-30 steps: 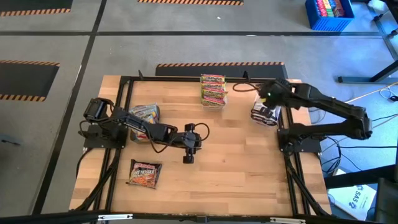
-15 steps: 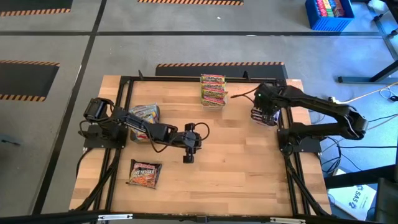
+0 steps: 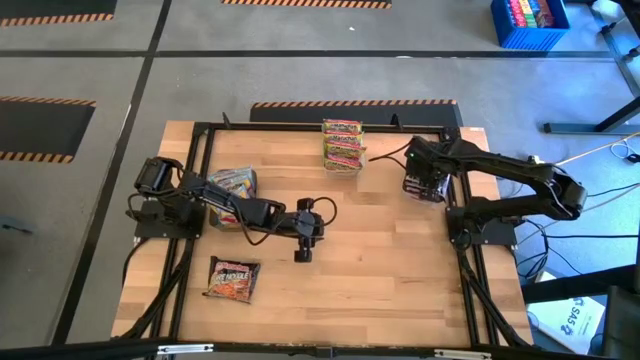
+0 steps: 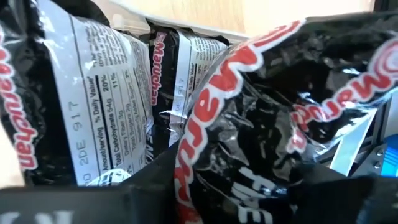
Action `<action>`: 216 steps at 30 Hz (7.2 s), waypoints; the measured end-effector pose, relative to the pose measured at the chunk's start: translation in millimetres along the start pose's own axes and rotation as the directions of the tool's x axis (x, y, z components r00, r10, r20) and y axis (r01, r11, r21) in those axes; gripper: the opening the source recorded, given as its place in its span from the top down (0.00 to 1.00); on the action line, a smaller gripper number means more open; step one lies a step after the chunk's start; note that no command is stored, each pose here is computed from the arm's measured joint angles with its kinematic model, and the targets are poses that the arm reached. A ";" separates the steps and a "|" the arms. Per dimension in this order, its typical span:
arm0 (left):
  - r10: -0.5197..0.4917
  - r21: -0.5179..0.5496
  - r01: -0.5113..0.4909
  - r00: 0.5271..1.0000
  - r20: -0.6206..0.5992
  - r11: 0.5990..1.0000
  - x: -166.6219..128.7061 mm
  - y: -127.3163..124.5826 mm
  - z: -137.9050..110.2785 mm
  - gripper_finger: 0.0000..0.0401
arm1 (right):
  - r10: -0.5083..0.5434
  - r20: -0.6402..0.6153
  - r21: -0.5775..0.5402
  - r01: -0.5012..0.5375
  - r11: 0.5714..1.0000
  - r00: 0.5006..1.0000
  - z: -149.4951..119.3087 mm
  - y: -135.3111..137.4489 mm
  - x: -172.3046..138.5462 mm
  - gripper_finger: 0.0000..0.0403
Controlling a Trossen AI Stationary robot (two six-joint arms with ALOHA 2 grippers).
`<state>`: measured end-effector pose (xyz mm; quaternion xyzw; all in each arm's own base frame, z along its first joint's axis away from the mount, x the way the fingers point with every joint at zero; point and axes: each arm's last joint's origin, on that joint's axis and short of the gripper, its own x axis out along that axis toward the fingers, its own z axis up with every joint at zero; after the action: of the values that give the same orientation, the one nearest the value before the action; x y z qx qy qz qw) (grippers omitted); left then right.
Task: Sort Maruchan noodles
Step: Put the right black noodle pack into the bottom transparent bin, then put the black noodle pack into the bottom transparent bin
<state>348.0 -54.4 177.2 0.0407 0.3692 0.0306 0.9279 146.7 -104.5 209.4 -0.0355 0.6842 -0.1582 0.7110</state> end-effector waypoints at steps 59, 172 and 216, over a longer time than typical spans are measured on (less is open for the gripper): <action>-0.020 0.022 0.020 1.000 -0.002 1.000 0.4 0.5 -0.1 0.68 | 0.108 0.025 0.241 -0.111 0.964 0.994 4.3 -9.3 -44.5 0.37; -0.018 -0.128 -0.032 0.929 -0.370 0.991 -65.9 -105.7 -78.3 0.68 | 0.573 0.683 0.006 -0.789 0.614 0.452 210.5 188.0 66.4 0.19; 0.042 -0.083 -0.055 0.987 -0.157 0.995 -60.2 -94.1 -106.4 0.68 | 0.577 0.687 0.034 -0.812 0.583 0.442 225.3 181.5 78.8 0.19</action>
<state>233.6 -147.6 132.0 0.0066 0.4373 0.0725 0.8963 401.5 8.5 98.9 0.3359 0.3245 0.0528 0.8827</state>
